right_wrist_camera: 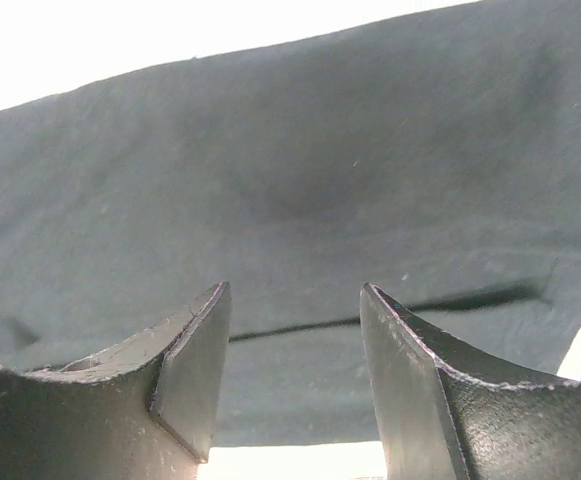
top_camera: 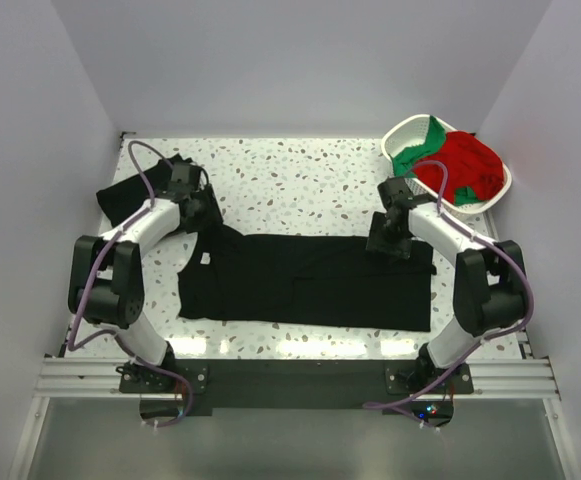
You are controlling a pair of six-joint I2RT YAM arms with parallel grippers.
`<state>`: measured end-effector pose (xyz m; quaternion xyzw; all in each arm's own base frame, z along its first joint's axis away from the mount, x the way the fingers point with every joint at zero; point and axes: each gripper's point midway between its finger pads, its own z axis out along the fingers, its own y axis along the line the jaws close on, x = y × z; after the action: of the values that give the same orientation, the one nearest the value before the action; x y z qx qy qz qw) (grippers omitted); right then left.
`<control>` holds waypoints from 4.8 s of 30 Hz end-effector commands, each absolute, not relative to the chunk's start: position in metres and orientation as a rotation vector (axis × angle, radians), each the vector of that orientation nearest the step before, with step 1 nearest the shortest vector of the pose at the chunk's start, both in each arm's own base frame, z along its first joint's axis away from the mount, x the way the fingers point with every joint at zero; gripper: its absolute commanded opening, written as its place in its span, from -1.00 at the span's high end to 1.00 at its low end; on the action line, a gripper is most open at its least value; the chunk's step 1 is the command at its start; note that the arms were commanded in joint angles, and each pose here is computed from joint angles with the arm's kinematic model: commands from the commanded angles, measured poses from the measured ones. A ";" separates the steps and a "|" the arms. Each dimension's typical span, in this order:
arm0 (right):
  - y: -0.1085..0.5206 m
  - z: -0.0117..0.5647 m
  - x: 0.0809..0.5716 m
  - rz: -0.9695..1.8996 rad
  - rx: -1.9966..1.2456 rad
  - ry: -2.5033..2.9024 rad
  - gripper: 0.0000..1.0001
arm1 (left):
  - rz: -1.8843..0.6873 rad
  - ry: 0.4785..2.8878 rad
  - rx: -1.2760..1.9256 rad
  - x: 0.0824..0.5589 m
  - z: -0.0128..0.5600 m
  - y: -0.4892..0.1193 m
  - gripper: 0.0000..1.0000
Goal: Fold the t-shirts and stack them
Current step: Fold the tshirt
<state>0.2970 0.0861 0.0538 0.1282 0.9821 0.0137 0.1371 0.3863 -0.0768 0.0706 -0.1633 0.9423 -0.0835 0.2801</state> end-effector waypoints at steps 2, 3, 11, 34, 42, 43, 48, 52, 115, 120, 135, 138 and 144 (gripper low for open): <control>0.071 0.045 0.312 -0.027 0.372 2.802 -0.15 | -0.195 2.456 -0.422 0.415 0.075 -0.069 -0.14; 0.069 0.043 0.311 -0.034 0.377 2.807 -0.15 | -0.195 2.458 -0.422 0.415 0.073 -0.069 -0.13; 0.057 0.030 0.313 -0.076 0.408 2.831 -0.15 | -0.177 2.457 -0.438 0.422 0.060 -0.067 -0.04; 0.022 0.000 0.290 -0.323 0.481 2.950 -0.14 | -0.123 2.505 -0.462 0.404 0.034 -0.059 1.00; 0.012 0.004 0.287 -0.355 0.533 2.953 -0.14 | -0.018 2.485 -0.500 0.396 0.040 -0.041 1.00; 0.012 0.004 0.287 -0.359 0.532 2.959 -0.14 | -0.013 2.489 -0.499 0.395 0.039 -0.041 1.00; 0.009 0.003 0.285 -0.371 0.543 2.967 -0.14 | -0.009 2.494 -0.508 0.394 0.039 -0.041 1.00; 0.006 0.003 0.285 -0.387 0.543 2.968 -0.14 | 0.027 2.483 -0.529 0.393 0.044 -0.035 1.00; 0.045 0.008 0.279 -0.164 0.371 3.082 -0.18 | -0.397 2.789 -0.092 0.339 -0.007 -0.223 -0.66; 0.037 0.017 0.277 -0.229 0.374 3.083 -0.18 | -0.437 2.789 -0.043 0.364 -0.013 -0.243 -0.66; 0.064 0.016 0.261 -0.045 0.430 3.130 -0.18 | -0.376 2.742 -0.071 0.481 -0.027 -0.245 -0.66; 0.074 0.013 0.252 -0.022 0.430 3.145 -0.18 | -0.425 2.713 -0.086 0.502 -0.026 -0.242 -0.66; 0.108 0.010 0.231 0.041 0.376 3.177 -0.18 | -0.535 2.611 -0.018 0.534 -0.020 -0.253 -0.66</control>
<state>0.2511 0.0919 0.0122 0.1146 0.9934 -0.0019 -0.0048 0.5316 -0.2806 0.0370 -0.0177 0.9362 -0.2335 0.2622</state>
